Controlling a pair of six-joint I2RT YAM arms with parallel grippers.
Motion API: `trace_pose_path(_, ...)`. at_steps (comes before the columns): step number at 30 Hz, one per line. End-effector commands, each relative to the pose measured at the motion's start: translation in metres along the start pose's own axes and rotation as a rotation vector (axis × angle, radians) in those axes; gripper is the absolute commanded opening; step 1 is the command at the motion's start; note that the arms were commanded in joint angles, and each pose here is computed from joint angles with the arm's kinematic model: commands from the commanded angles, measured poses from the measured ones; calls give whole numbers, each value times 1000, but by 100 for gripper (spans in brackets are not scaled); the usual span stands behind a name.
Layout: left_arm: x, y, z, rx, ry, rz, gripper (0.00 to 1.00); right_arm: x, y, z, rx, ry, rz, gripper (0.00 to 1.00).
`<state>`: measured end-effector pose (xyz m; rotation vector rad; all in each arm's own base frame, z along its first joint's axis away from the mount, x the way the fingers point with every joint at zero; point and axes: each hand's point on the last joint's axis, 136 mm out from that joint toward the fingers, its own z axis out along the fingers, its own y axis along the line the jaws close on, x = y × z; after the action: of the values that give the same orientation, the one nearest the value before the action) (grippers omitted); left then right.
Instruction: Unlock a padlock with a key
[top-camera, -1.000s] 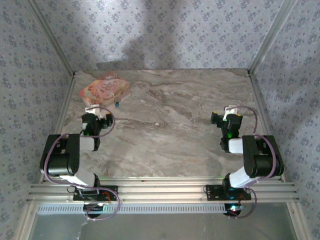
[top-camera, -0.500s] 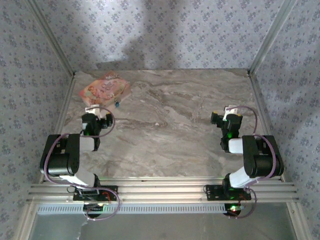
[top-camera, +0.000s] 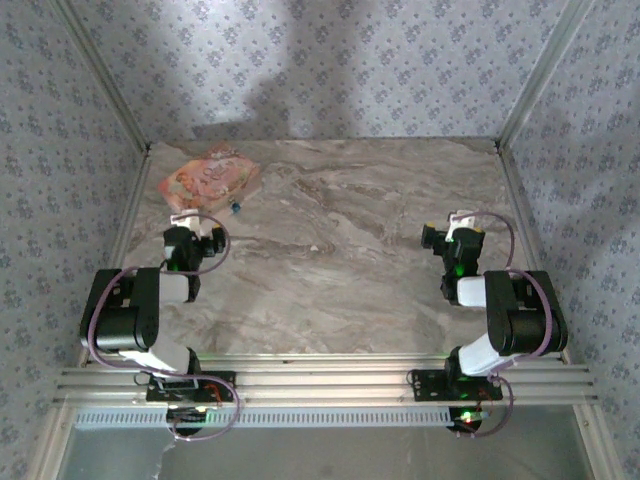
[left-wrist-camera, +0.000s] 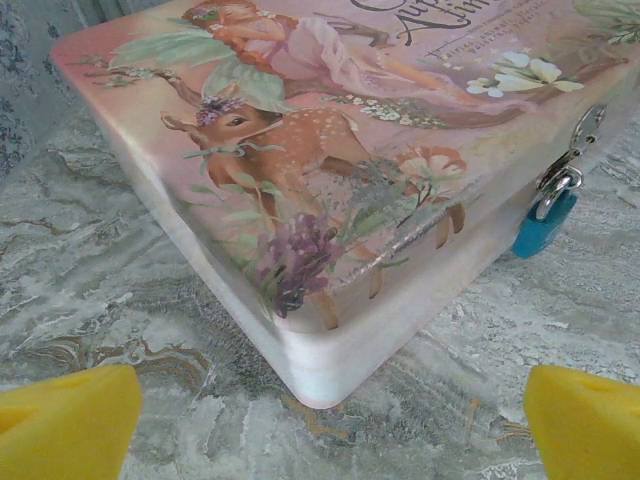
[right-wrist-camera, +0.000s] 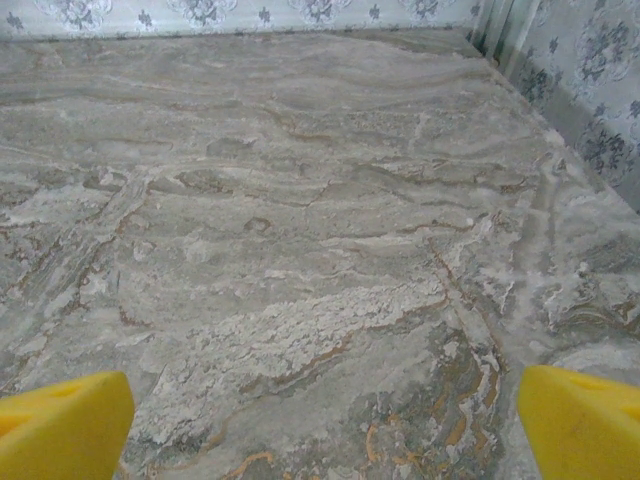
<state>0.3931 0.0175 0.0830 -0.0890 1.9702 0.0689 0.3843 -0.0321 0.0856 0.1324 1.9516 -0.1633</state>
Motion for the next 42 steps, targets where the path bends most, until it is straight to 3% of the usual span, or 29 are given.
trace_pose_path(1, -16, 4, -4, -19, -19, -17, 98, -15, -3, -1, 8, 2, -4, 100)
trace_pose_path(9, -51, 22, -38, -103, 43, -168, 98, -49, -5, -20, -4, 66, 83, 100)
trace_pose_path(14, -59, 50, -48, -113, 191, -518, 98, -58, 12, -19, -70, 233, 236, 100)
trace_pose_path(19, -69, 56, -35, 50, 282, -797, 91, -62, 36, -9, -134, 374, 283, 100)
trace_pose_path(28, -64, 25, 20, 292, 501, -899, 76, -61, 70, -7, -204, 428, 287, 100)
trace_pose_path(34, -45, 8, 39, 267, 614, -848, 75, -53, 72, -10, -198, 467, 282, 100)
trace_pose_path(42, 14, -48, 26, 280, 830, -750, 67, -56, 75, -10, -205, 478, 311, 100)
